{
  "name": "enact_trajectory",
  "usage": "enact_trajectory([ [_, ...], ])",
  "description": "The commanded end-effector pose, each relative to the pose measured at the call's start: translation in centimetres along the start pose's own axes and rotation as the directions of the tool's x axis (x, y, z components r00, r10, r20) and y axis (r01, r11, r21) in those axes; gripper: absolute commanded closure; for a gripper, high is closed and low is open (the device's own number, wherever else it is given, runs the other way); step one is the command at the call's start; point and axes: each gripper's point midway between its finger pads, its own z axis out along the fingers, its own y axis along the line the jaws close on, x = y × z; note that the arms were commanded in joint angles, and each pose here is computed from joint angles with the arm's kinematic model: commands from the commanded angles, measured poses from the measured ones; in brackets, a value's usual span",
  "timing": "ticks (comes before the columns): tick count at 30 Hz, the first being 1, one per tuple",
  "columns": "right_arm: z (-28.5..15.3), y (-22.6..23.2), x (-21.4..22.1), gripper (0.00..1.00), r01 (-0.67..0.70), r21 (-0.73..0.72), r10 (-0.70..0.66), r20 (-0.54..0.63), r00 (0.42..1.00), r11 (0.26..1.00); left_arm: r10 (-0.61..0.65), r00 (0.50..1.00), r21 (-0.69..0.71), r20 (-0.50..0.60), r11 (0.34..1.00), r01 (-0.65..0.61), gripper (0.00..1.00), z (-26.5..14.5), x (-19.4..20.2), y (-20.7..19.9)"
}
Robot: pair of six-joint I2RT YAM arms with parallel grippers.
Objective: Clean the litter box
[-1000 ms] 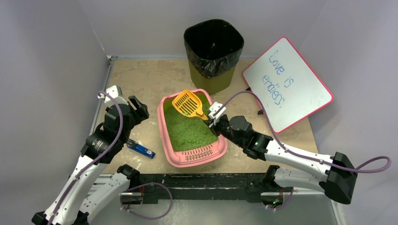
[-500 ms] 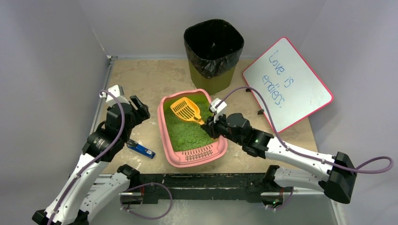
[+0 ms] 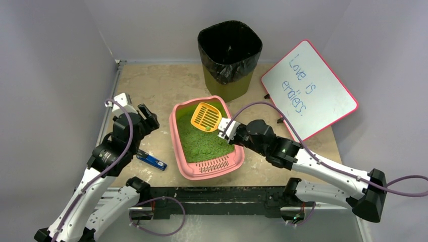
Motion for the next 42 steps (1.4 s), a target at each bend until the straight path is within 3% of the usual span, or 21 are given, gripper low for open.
enact_trajectory([
  [1,-1.9,-3.5,-1.3,1.00,0.311,0.059,-0.308,-0.055,0.950,0.948,0.018,0.999,-0.013,0.027,1.000,-0.018,0.36,0.4,-0.2,0.4],
  [8,-4.0,-6.4,-3.4,1.00,0.541,0.115,-0.536,-0.073,0.841,0.833,0.034,0.999,-0.012,0.013,0.999,-0.034,0.36,0.7,0.6,0.6],
  [12,-4.9,-7.3,-4.8,1.00,0.578,0.154,-0.578,-0.054,0.814,0.801,0.035,0.999,-0.008,0.009,0.999,-0.035,0.36,0.8,1.0,0.6],
  [18,-5.3,-9.0,-7.5,1.00,0.553,0.191,-0.553,-0.058,0.831,0.811,0.041,0.999,-0.005,0.009,0.999,-0.041,0.36,0.9,1.1,0.6],
  [29,-5.3,-14.0,-12.7,1.00,0.388,0.266,-0.387,-0.058,0.920,0.882,0.040,0.999,-0.008,0.013,0.999,-0.039,0.36,0.8,1.1,0.8],
  [39,-5.3,-23.0,-13.2,1.00,0.312,0.393,-0.291,-0.114,0.950,0.865,0.027,0.999,-0.002,0.027,1.000,-0.027,0.36,0.4,0.8,1.0],
  [42,-5.4,-25.9,-13.1,1.00,0.364,0.427,-0.322,-0.172,0.931,0.827,0.026,0.999,-0.001,0.026,1.000,-0.026,0.36,0.4,0.9,1.0],
])
